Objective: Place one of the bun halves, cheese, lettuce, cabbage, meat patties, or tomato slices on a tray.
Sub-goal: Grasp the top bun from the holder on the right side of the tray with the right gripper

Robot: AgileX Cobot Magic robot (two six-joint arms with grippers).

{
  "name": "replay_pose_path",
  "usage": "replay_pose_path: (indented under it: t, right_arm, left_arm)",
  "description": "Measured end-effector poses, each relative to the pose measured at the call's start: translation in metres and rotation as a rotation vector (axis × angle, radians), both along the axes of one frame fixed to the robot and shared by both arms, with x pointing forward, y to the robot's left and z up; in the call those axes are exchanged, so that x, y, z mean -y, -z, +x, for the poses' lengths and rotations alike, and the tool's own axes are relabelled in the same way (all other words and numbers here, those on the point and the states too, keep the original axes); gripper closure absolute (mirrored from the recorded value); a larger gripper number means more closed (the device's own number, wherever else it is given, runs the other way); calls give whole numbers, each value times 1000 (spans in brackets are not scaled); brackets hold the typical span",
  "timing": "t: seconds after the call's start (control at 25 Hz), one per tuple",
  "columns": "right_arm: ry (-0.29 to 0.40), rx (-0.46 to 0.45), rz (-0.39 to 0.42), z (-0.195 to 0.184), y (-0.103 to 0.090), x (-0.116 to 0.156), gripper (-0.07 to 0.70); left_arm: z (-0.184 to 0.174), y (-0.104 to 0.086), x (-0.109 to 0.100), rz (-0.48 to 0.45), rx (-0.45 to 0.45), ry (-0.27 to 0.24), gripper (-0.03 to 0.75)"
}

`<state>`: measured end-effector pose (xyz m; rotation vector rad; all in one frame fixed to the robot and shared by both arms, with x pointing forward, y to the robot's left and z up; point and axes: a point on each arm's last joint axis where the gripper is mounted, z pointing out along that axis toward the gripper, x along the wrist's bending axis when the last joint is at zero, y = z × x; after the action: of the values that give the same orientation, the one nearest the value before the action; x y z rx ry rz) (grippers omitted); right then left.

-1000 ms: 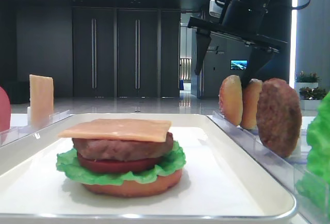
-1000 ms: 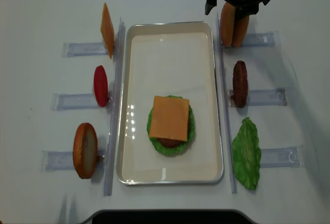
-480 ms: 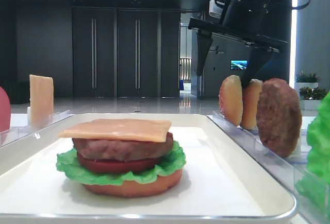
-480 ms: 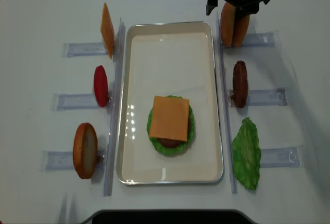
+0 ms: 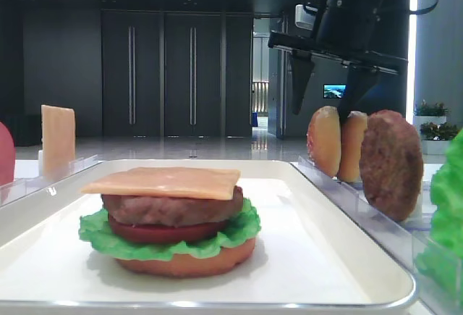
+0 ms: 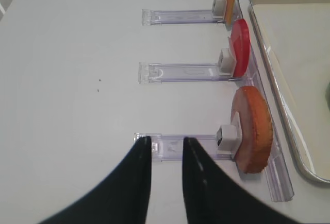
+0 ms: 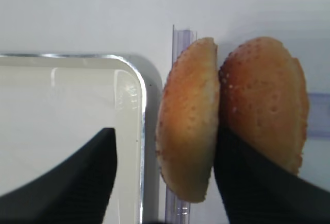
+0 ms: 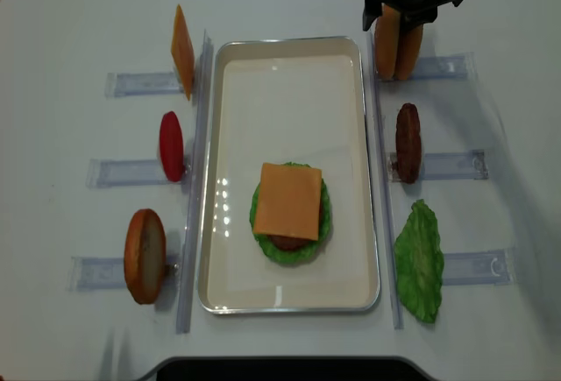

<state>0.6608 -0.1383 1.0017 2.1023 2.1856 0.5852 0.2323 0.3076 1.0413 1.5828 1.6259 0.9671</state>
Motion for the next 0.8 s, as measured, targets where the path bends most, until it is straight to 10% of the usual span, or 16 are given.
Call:
replay_pose_path:
  t: [0.28, 0.8]
  right_arm:
    - [-8, -20, -29, -1, 4, 2, 421]
    - [-9, -26, -29, -1, 4, 2, 429]
  left_arm:
    - [0, 0, 0, 0, 0, 0, 558]
    - [0, 0, 0, 0, 0, 0, 558]
